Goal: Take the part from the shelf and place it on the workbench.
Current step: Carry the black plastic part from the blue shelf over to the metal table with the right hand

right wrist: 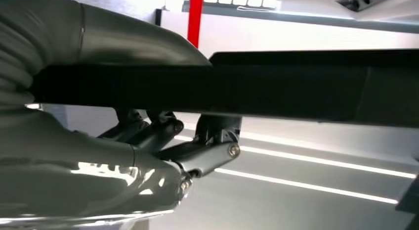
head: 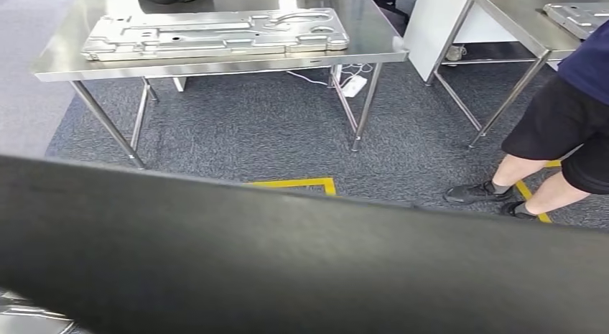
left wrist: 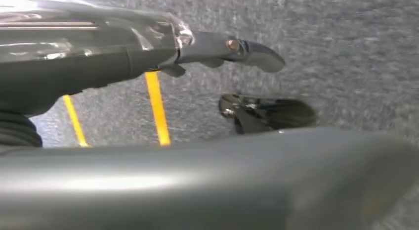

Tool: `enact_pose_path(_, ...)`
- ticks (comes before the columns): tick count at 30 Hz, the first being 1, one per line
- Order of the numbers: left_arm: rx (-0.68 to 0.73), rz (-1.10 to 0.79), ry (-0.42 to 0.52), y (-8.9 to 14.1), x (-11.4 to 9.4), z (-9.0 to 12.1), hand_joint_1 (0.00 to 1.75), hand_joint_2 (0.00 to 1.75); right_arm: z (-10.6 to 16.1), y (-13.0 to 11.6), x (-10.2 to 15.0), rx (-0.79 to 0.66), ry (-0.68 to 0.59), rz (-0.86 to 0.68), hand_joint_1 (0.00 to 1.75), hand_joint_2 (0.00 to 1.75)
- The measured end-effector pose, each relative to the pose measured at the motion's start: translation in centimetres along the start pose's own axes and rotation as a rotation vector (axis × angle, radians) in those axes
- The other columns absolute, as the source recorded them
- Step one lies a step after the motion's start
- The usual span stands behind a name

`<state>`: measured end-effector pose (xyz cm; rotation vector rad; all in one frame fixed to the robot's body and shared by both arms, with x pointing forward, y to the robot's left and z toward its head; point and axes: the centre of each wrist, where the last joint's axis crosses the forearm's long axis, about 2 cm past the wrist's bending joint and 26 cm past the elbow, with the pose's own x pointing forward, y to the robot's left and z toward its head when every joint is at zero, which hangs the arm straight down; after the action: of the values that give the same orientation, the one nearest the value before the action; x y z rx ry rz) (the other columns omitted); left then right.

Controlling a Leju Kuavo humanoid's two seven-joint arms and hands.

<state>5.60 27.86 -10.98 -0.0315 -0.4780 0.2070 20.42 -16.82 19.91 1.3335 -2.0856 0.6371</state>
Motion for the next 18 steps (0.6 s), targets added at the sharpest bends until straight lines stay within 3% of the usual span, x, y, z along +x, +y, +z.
enact_pose_path(18,-0.001,-0.003,-0.009,-0.05,0.63,-0.22,0.00,1.75,0.10,0.12,-0.06,-0.004,0.001,-0.004,1.75,1.75)
